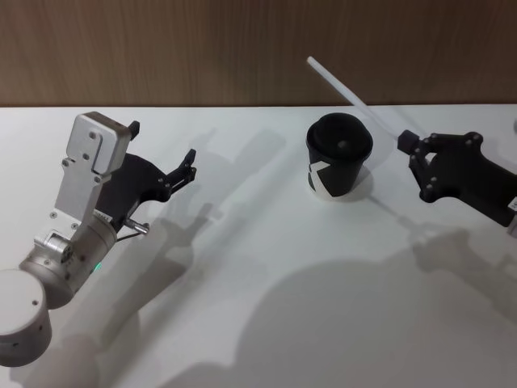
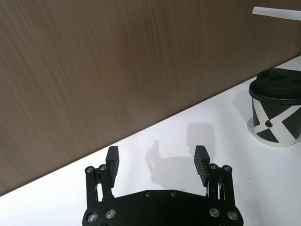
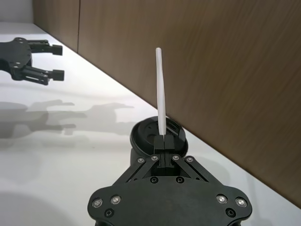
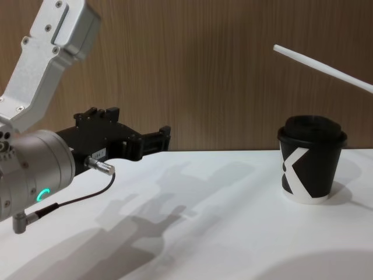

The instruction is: Pick up the straw with one hand, pass it to the other hand, and insert it into the cup.

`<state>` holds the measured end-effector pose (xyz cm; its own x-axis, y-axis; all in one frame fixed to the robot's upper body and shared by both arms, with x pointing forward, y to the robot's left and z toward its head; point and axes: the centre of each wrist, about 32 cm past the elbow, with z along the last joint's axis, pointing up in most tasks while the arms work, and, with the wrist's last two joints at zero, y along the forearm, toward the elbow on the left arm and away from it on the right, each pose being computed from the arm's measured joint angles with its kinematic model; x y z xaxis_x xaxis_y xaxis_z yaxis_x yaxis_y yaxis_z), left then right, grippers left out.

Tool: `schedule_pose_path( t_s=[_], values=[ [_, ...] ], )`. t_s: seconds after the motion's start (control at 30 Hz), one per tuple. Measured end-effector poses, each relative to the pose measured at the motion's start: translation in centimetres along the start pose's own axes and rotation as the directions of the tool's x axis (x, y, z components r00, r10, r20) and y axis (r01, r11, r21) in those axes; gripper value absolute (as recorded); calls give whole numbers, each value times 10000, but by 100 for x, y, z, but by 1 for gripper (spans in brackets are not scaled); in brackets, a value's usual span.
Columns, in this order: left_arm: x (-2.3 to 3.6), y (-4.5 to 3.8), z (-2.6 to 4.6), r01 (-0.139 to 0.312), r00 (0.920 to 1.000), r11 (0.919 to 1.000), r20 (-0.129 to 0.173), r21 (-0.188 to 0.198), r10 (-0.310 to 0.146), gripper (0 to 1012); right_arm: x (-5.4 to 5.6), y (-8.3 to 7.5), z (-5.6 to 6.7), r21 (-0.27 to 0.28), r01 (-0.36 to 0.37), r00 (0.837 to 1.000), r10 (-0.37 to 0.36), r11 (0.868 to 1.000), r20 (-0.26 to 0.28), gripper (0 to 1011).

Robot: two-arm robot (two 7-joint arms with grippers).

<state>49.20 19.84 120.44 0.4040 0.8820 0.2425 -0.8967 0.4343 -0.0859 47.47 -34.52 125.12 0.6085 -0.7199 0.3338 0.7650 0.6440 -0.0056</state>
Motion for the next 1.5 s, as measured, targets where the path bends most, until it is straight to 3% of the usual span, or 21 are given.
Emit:
schedule_pose_path(
  t_s=[0.47, 0.73, 0.97, 1.07, 1.17, 1.27, 1.33, 1.37, 1.4, 1.5],
  values=[
    [6, -2, 10, 124, 9999, 9999, 12, -40, -124, 1003, -38, 70, 52, 193, -446, 9988, 450, 9988, -203, 0],
    [66, -20, 105, 709, 9974, 9965, -58, -454, -712, 1003, -47, 84, 64, 229, -542, 9982, 547, 9983, -242, 0],
    [125, -48, 232, 1348, 9894, 9859, -409, -996, -1394, 1003, -49, 91, 69, 253, -583, 9979, 590, 9980, -262, 0],
    [143, -66, 292, 1595, 9835, 9792, -656, -1255, -1686, 1003, -51, 92, 70, 258, -597, 9978, 604, 9979, -268, 0],
    [150, -98, 371, 1906, 9722, 9683, -1055, -1614, -2090, 1003, -52, 94, 71, 262, -606, 9977, 613, 9978, -273, 0],
    [147, -122, 415, 2081, 9636, 9618, -1316, -1778, -2328, 1003, -53, 95, 72, 265, -611, 9977, 619, 9978, -275, 0],
    [138, -148, 452, 2274, 9521, 9552, -1624, -1893, -2589, 1003, -54, 96, 73, 268, -616, 9977, 624, 9977, -275, 0],
    [138, -148, 452, 2274, 9521, 9552, -1624, -1893, -2589, 1003, -54, 96, 73, 268, -616, 9977, 624, 9977, -275, 0],
    [126, -179, 492, 2436, 9406, 9493, -1902, -1987, -2812, 1003, -54, 97, 74, 269, -620, 9976, 628, 9977, -276, 0],
    [115, -209, 528, 2601, 9272, 9438, -2200, -2039, -3030, 1003, -54, 97, 74, 271, -624, 9976, 632, 9977, -278, 0]
  ],
)
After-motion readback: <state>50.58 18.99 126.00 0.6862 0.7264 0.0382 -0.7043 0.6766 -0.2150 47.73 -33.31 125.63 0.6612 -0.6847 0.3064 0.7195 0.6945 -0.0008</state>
